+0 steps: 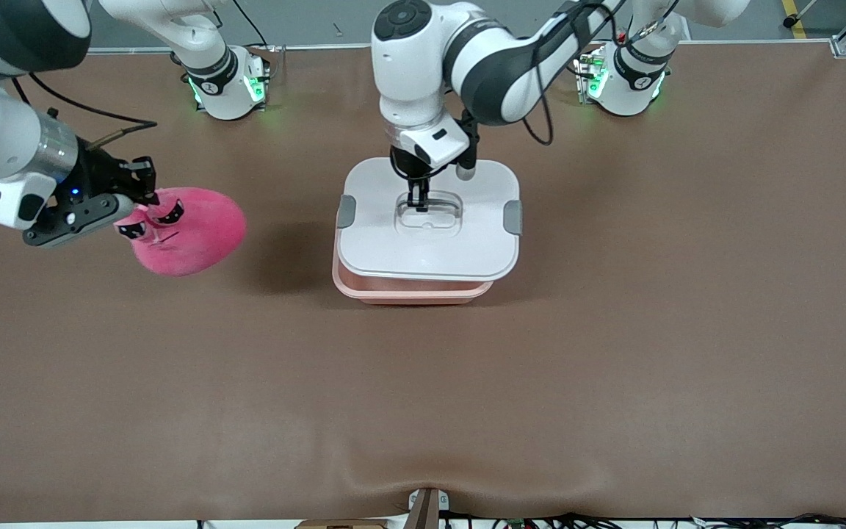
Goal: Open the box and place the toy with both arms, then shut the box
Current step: 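Lift the lid off with the left gripper while the right gripper lifts the toy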
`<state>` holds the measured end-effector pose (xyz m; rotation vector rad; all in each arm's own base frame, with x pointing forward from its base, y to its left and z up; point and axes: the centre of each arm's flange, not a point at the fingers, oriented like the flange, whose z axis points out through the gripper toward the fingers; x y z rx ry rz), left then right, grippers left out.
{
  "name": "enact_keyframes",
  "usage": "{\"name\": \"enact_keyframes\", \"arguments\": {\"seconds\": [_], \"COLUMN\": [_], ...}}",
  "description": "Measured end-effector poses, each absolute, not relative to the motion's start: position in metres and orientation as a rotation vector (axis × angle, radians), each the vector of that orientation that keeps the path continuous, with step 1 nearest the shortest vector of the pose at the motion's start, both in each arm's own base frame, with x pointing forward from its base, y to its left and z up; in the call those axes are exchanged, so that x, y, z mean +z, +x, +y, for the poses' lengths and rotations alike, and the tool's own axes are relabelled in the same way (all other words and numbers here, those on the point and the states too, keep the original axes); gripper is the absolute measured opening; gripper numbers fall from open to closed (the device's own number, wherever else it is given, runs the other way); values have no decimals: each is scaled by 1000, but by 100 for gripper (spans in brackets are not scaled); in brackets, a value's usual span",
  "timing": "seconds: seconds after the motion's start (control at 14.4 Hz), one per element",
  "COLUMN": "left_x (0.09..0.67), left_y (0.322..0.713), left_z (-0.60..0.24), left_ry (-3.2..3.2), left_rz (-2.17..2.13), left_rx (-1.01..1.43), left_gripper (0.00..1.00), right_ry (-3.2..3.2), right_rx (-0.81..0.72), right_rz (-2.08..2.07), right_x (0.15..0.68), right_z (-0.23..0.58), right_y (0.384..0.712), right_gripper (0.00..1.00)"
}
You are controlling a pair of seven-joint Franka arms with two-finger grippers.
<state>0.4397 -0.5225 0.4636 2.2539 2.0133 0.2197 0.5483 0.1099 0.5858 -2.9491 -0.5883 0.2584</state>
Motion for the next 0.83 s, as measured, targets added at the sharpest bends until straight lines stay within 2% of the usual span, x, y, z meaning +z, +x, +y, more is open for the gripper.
{"name": "enact_keyframes", "arguments": {"seconds": [0.35, 0.63, 0.83], "left_x": [507, 507, 506], "left_y": [505, 539, 562], "left_z": [-434, -382, -336], "left_ry": [2380, 2536, 2649], "left_rz": [1888, 1771, 1660], "left_rx": [154, 137, 54], "left_gripper": [7, 7, 7], "right_ry": [-2944, -2929, -2926], "right_rx": [246, 178, 136], "right_rz": [-671, -836, -1036], "right_x": [609, 612, 607], "right_z": [161, 222, 288], "right_y": [532, 518, 493], "right_gripper": [3, 3, 3]}}
